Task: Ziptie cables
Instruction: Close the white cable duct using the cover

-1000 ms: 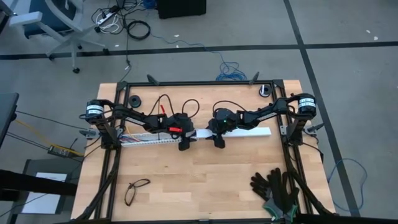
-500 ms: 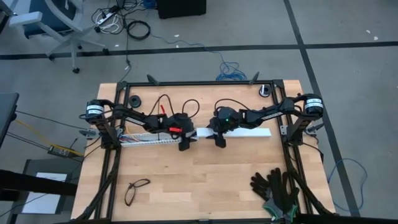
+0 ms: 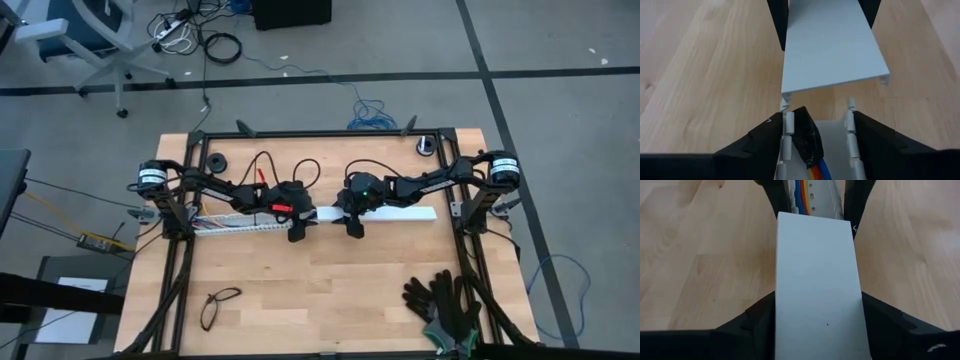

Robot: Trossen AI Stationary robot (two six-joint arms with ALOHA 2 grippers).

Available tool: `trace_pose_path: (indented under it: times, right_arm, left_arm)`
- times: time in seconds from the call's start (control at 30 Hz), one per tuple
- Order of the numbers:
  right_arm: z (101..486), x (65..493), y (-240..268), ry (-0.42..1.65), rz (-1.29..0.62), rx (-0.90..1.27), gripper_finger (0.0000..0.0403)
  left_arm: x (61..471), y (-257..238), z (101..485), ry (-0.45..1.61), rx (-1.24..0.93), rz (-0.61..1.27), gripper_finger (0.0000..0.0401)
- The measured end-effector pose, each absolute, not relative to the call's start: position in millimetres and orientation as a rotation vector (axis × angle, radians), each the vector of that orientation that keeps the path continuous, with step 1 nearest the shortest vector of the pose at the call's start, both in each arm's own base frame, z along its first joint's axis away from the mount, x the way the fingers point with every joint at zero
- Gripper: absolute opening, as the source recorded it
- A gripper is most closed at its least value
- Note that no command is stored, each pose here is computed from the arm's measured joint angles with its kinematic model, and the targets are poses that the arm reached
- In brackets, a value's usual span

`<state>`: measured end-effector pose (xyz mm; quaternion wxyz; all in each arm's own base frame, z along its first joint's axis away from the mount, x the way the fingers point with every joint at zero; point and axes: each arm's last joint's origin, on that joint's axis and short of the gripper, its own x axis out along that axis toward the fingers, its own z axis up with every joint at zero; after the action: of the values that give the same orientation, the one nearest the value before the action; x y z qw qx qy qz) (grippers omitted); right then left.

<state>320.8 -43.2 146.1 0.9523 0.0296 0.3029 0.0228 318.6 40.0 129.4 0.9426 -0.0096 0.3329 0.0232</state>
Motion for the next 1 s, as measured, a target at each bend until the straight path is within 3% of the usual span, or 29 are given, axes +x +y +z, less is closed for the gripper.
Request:
trace_pose_path:
  times: [1.0]
  right_arm:
    - [132,326,-41,0.626,0.025,0.031,0.0229]
  left_arm:
    - [319,40,130,0.669,-0.020,0.047,0.0191]
